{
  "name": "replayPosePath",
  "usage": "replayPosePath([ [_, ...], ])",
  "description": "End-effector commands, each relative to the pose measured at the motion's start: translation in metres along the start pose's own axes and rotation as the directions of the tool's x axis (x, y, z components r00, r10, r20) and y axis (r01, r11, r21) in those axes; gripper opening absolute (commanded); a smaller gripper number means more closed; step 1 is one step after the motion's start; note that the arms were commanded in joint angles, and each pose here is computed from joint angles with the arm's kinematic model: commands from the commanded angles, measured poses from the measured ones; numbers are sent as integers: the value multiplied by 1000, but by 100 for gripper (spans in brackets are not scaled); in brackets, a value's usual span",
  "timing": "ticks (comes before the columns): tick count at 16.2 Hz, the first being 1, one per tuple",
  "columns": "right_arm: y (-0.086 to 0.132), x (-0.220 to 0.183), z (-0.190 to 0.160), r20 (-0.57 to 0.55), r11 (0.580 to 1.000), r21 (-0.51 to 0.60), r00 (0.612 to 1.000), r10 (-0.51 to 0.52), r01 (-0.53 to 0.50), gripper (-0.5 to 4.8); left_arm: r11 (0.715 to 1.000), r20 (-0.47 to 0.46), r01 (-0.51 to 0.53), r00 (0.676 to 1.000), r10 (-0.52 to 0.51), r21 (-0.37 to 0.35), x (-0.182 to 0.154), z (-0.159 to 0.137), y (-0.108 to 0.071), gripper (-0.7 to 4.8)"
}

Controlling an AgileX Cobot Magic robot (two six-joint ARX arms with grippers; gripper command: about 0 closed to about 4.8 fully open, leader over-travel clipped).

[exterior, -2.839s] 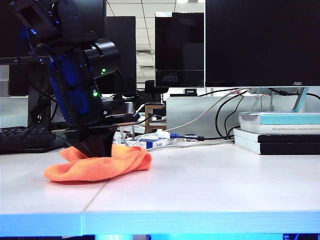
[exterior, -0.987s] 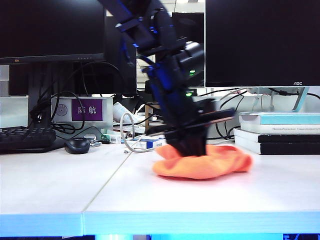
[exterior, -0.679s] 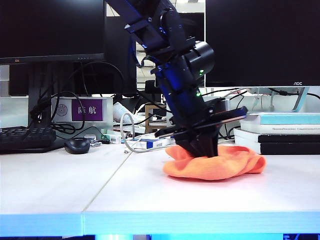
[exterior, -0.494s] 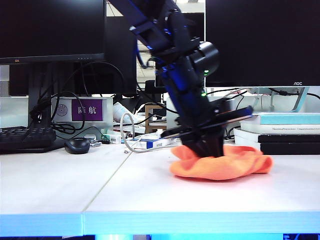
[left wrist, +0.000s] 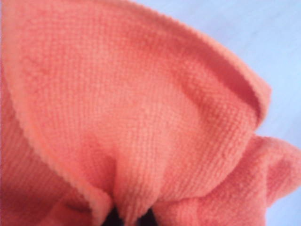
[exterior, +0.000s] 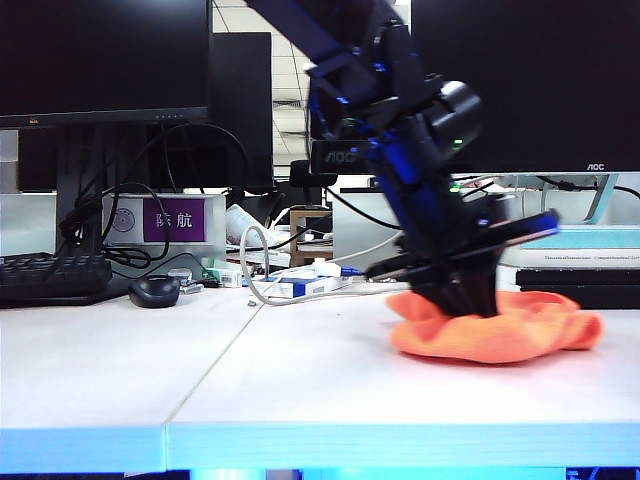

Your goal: Wipe the table from left to right using the rag.

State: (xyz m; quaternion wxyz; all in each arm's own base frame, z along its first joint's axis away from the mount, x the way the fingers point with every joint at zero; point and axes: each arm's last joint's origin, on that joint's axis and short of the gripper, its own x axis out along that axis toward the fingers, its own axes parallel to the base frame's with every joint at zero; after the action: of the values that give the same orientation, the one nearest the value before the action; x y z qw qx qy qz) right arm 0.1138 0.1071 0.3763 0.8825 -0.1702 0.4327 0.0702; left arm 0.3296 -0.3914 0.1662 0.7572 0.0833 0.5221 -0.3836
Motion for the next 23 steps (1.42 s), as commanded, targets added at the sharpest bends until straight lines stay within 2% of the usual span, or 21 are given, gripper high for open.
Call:
replayPosePath([
  [1, -1, -1, 0, 9, 1000, 12, 1000, -2, 1, -4, 1000, -86, 25, 996, -25, 5, 28, -8, -12, -6],
  [5, -1, -1, 0, 9, 1000, 12, 1000, -1, 1, -4, 999, -58, 44, 997, -44, -2, 39, 0, -22, -6],
  [10, -1, -1, 0, 9, 1000, 12, 1000, -1, 1, -4, 995, 8, 92, 996, -92, -44, 50, 5, -33, -6],
  [16, -1, -1, 0, 9, 1000, 12, 1000, -2, 2, -4, 992, 49, 121, 992, -119, -31, 58, 4, -47, -5],
  [20, -1, -1, 0, 9, 1000, 12, 1000, -1, 1, -4, 988, 100, 143, 985, -137, -55, 60, 8, -50, -5],
  [23, -1, -1, 0, 9, 1000, 12, 1000, -1, 1, -4, 987, 105, 149, 984, -142, -58, 65, 7, -51, -5],
])
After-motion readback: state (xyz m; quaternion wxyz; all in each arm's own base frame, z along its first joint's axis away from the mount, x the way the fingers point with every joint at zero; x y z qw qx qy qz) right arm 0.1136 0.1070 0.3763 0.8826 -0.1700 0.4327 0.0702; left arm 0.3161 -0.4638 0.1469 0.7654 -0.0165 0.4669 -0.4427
